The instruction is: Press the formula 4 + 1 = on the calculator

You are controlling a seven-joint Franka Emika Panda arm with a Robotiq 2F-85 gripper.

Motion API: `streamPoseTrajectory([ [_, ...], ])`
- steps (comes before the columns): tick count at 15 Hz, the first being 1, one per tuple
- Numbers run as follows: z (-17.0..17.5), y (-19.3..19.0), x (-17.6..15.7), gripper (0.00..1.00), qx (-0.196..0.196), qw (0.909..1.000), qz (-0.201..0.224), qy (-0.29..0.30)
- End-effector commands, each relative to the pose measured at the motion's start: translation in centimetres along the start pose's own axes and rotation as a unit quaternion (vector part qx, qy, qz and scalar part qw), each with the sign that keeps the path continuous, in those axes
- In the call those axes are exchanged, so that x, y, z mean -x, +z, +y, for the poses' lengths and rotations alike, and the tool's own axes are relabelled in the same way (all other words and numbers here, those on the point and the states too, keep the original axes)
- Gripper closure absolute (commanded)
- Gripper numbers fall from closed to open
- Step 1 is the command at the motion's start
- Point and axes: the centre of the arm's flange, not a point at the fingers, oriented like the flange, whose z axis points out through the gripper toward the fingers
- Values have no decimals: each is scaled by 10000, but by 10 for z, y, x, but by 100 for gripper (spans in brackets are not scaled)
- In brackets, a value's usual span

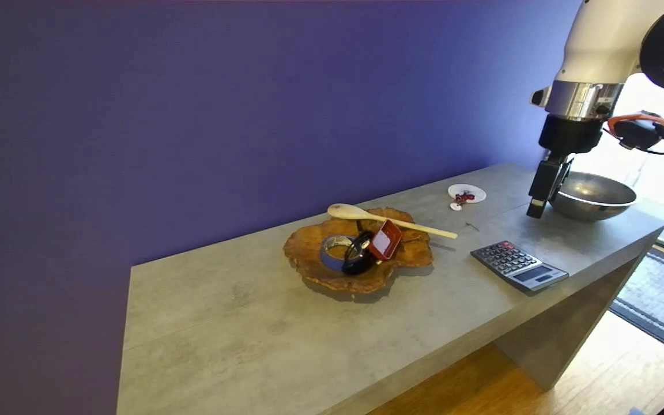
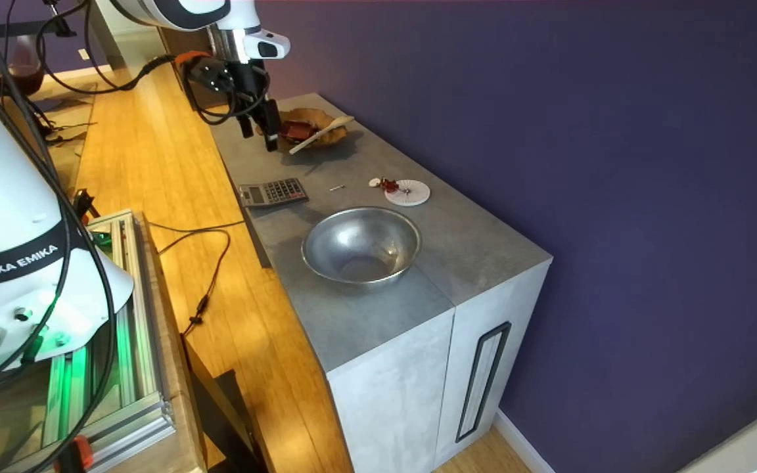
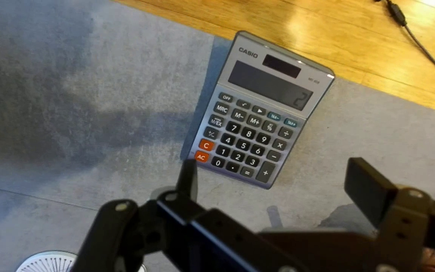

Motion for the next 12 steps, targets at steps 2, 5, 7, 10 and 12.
streamPoseTrajectory([
  [2, -2, -24, 28, 0, 1, 9999, 121, 87],
  [5, -1, -13, 15, 0, 42, 9999, 108, -42],
  [7, -1, -16, 18, 0, 57, 9999, 119, -54],
  [10, -1, -17, 19, 0, 60, 9999, 128, -56],
  [12, -1, -17, 19, 0, 60, 9999, 128, -57],
])
